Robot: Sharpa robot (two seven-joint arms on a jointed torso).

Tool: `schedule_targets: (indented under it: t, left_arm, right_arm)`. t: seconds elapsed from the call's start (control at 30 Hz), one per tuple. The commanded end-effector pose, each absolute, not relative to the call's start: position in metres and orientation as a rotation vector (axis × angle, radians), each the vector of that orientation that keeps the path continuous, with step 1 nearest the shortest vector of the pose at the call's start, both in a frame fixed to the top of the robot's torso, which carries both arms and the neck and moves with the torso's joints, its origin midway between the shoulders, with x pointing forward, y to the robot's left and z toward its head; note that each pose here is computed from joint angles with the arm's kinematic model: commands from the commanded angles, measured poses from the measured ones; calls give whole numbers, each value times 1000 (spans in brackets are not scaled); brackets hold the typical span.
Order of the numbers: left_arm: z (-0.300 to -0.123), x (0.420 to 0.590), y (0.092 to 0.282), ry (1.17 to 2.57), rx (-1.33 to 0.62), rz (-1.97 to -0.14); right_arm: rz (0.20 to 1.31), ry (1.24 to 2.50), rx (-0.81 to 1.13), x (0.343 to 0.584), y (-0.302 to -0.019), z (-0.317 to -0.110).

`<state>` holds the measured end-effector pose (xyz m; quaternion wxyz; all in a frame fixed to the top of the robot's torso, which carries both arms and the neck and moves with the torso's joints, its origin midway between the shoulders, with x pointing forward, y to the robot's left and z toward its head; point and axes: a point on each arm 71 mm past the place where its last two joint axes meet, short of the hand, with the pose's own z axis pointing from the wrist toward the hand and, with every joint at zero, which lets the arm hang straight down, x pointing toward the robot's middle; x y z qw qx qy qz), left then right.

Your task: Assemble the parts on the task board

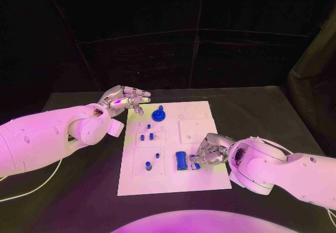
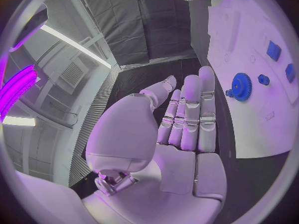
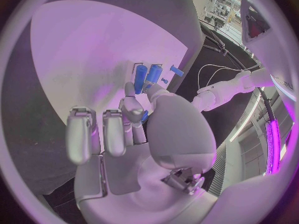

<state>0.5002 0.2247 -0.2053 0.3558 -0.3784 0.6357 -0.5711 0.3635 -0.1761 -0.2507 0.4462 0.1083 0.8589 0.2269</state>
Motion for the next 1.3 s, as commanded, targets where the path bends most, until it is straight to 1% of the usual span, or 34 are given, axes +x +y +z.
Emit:
schedule_targets:
  t: [0.03,0.53,0.97,1.17,1.3]
  left_arm:
    - [-204,500,224,1641,-973,-1493]
    - [-204,500,224,1642,-975,-1491]
    - [-204,500,225,1644,-977,-1488]
    - [-204,500,225,1645,-978,-1487]
    - [-204,500,226,1645,-979,-1484]
  right_arm:
    - [560,2135,253,364,-174,-251]
    - [517,2126,162,368,-172,-253]
    - [497,2107,129,370,-173,-252]
    - [506,2099,127,367,-174,-250]
    - [529,2119,131,363,-176,-249]
